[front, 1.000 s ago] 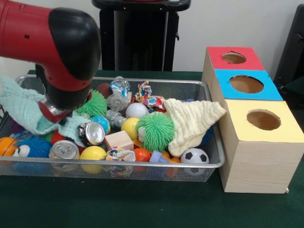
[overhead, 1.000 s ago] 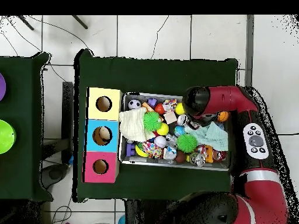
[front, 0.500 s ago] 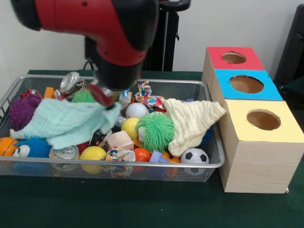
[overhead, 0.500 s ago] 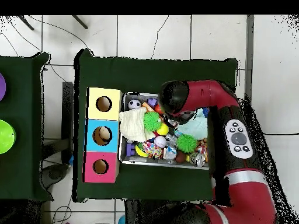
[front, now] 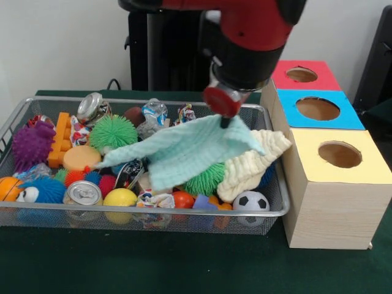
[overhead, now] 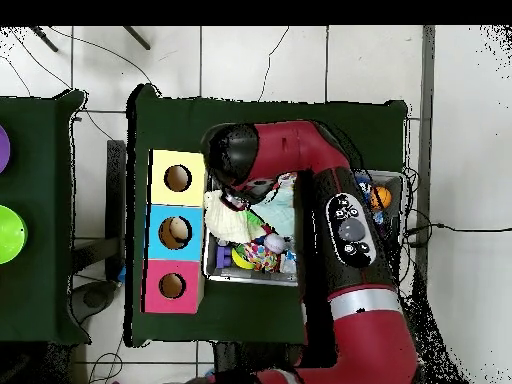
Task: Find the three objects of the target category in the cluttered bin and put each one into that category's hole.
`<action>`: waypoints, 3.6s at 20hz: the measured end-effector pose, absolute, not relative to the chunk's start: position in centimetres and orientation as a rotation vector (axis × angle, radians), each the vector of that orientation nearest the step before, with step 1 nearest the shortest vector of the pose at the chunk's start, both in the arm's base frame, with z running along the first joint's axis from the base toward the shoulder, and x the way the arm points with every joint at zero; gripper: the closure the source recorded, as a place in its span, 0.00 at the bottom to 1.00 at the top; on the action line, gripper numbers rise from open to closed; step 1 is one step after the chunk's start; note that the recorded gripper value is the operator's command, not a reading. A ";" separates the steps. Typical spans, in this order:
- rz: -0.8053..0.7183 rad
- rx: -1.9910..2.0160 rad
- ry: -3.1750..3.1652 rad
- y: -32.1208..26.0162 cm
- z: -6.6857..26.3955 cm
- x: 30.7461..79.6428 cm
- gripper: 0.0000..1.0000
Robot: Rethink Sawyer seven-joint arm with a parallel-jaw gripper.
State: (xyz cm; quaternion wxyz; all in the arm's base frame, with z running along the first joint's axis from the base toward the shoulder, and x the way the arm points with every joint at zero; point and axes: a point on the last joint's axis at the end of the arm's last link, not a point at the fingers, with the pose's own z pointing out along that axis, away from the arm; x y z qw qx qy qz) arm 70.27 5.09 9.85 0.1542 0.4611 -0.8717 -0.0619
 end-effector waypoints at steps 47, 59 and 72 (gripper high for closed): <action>-0.100 1.227 -2.526 6.1 5.6 66.6 0.00; -0.071 1.122 -2.646 -1.1 5.4 67.9 0.00; -0.073 0.878 -2.877 -15.7 6.4 69.3 0.00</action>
